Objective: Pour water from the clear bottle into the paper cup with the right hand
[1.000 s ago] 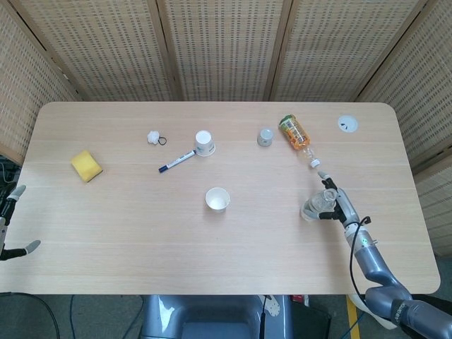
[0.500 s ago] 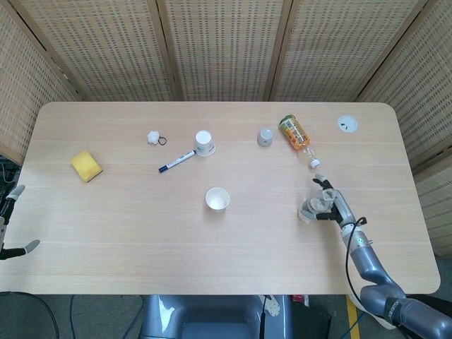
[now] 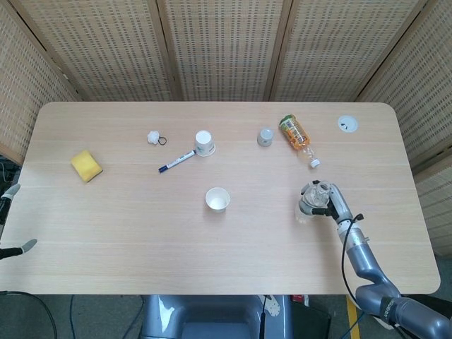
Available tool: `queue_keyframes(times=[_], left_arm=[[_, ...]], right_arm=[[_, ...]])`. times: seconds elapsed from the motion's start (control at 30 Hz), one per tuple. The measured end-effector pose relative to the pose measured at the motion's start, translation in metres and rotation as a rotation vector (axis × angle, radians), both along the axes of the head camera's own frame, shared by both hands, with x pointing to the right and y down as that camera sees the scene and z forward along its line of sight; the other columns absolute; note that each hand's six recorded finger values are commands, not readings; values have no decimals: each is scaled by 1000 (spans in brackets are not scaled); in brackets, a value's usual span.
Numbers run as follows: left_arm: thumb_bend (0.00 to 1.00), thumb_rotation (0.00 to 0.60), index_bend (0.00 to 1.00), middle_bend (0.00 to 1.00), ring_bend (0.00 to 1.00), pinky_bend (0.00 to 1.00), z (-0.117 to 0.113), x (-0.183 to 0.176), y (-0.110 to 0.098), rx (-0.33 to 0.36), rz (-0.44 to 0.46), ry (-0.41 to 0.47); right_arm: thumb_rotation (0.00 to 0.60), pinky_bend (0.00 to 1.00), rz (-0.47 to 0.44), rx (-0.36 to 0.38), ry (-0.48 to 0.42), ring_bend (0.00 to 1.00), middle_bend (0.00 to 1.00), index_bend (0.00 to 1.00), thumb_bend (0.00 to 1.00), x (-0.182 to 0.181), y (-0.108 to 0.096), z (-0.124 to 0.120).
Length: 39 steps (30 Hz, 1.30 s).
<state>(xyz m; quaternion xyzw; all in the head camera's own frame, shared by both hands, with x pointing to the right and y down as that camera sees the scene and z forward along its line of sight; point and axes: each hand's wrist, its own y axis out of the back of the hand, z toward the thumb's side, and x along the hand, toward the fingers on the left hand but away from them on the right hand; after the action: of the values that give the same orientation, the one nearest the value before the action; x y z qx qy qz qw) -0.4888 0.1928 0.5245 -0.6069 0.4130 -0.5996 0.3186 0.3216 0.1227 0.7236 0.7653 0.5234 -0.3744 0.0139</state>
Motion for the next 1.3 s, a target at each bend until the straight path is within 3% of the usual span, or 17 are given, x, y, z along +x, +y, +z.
queue_keyframes(times=[0.37,0.8,1.3], left_arm=[[70,600,0,0,0,0,1,-1,-1,-6,-3,9],[70,600,0,0,0,0,5,-6,-4,-27,-17,20],[71,600,0,0,0,0,6,-12,-9,-31,-36,21]], right_arm=[[600,709,-241,144,196,437,569,535,604,-56,-34,-31],[600,728,-483,267,565,464,582,552,614,-114,-61,-37],[600,744,-590,271,950,500,592,552,635,-155,-63,-31]])
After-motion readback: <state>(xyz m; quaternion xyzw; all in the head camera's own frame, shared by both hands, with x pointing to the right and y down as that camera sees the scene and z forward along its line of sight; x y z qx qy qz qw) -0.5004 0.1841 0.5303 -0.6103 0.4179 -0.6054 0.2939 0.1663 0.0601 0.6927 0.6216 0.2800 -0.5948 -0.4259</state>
